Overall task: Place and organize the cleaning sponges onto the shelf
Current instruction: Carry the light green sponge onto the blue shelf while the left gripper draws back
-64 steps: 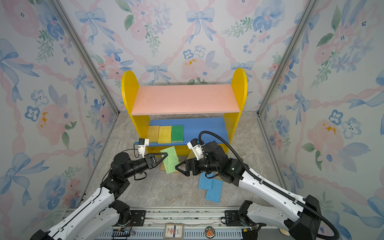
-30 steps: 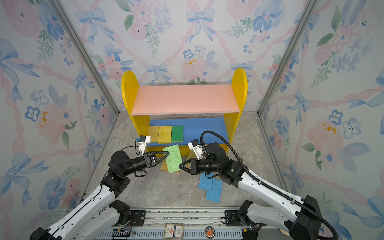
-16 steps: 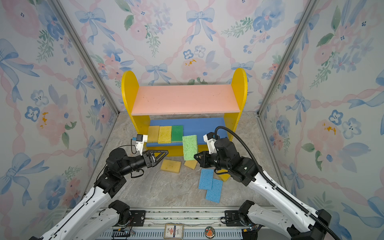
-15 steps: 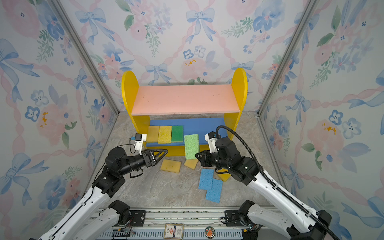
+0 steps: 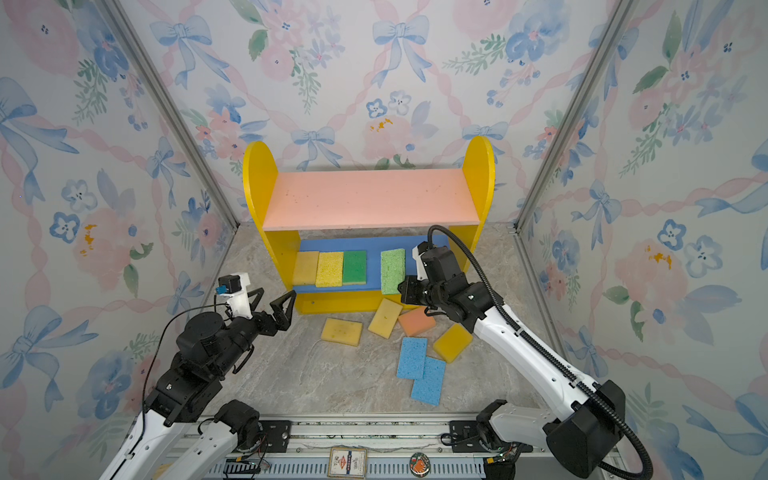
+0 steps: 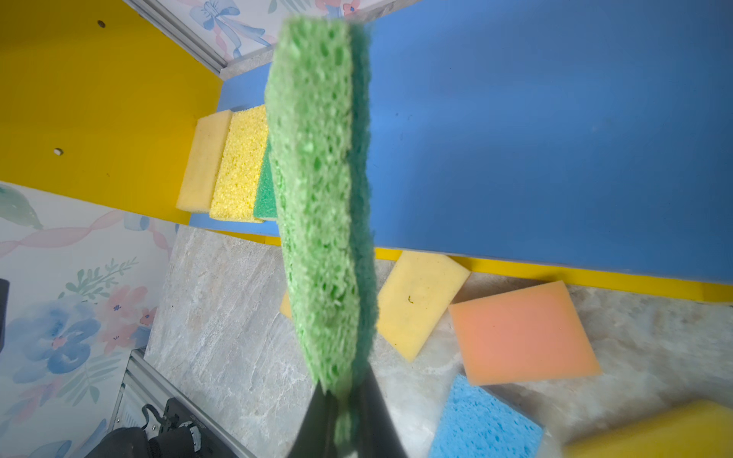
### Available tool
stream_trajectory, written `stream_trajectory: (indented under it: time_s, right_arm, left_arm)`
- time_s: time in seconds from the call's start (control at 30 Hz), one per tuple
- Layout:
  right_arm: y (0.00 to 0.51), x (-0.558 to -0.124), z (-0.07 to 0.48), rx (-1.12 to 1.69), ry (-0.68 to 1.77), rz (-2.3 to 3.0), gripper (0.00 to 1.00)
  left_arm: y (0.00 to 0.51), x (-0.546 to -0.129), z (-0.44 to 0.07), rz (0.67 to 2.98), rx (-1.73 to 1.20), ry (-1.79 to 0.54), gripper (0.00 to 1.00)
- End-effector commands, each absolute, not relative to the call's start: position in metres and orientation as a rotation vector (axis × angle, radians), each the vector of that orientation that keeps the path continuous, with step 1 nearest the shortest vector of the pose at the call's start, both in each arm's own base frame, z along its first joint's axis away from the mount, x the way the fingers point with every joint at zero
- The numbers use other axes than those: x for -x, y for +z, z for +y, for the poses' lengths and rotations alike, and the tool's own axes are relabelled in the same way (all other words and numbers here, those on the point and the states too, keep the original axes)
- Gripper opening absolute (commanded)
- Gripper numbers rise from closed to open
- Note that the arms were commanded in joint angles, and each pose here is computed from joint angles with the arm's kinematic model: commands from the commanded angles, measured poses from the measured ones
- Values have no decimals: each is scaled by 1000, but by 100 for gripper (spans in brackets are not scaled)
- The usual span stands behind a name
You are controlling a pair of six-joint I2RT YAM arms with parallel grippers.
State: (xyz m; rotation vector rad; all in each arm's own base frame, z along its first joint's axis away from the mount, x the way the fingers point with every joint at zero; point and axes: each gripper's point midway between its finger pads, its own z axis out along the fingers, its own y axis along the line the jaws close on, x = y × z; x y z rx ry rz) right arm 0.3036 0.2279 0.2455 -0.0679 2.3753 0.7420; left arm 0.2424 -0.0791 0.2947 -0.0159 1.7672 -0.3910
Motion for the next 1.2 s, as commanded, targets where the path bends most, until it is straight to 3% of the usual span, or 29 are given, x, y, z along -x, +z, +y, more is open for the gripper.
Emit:
stream_trajectory:
  time_s: [0.0, 0.57, 1.17]
  right_arm:
    - [269, -324, 237, 87, 779, 2288, 11]
    - [253, -364, 263, 91, 815, 2310, 11]
    - [228, -383, 270, 65, 852, 2360, 11]
  left_arm:
    - [270, -244, -46, 1783, 70, -164, 98]
    - [234, -248, -78, 1866, -62, -281, 98]
    - [233, -248, -76, 1863, -55, -275, 98]
